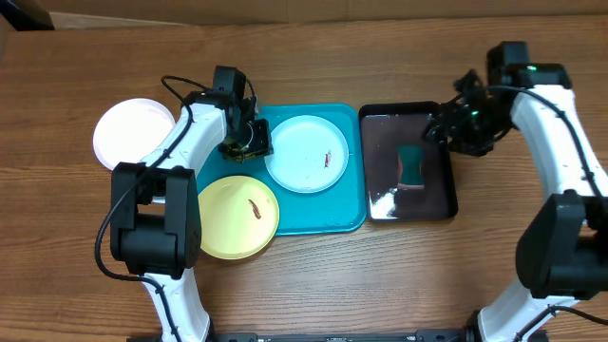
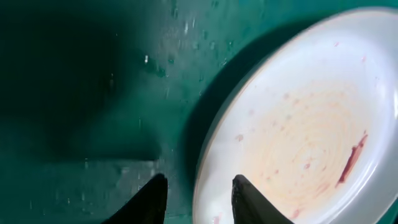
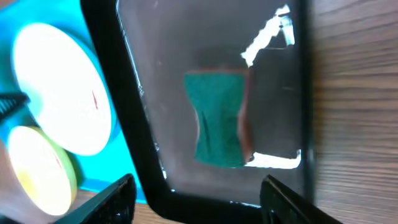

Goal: Clean dirty plates on tray and stack at the side
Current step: 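Reach the right gripper into the black tray and grasp the green sponge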

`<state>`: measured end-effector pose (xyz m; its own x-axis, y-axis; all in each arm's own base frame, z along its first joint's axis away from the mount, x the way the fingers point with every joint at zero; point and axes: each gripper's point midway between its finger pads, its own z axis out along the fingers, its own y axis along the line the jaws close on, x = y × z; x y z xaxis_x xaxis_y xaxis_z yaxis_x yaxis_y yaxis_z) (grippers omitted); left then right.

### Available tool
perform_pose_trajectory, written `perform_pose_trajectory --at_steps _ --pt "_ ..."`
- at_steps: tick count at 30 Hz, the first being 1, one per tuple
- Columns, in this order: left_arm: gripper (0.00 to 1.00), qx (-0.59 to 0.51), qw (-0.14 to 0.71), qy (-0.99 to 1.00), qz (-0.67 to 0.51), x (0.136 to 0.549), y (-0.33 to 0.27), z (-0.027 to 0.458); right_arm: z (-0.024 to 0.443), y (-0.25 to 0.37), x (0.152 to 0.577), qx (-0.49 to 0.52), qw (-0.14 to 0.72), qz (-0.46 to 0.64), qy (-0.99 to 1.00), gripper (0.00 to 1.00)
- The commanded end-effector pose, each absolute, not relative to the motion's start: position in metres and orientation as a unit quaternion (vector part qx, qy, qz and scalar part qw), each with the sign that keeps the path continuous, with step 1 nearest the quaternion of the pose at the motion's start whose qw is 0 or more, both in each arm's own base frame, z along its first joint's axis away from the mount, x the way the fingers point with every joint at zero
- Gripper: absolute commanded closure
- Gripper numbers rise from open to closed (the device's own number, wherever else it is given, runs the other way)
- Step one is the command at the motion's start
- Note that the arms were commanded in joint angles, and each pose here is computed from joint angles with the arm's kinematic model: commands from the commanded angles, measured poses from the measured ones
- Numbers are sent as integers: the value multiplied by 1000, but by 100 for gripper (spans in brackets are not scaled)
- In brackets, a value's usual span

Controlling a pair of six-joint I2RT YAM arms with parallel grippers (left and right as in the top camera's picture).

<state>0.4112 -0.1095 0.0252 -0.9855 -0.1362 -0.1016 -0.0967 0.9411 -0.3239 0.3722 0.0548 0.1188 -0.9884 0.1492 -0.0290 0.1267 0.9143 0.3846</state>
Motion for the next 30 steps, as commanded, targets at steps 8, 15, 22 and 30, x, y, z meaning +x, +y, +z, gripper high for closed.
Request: perform_pose_trajectory --at_steps 8,15,22,30 --pt "59 -43 125 979 -153 437 -115 35 69 82 352 12 26 46 999 25" --pt "54 -22 140 984 -105 440 -110 32 40 85 360 9 60 53 997 23" --pt "58 7 147 983 -106 440 -121 33 40 79 372 11 88 33 996 24" --pt "61 12 143 985 -94 436 -123 28 30 70 364 13 78 12 997 25"
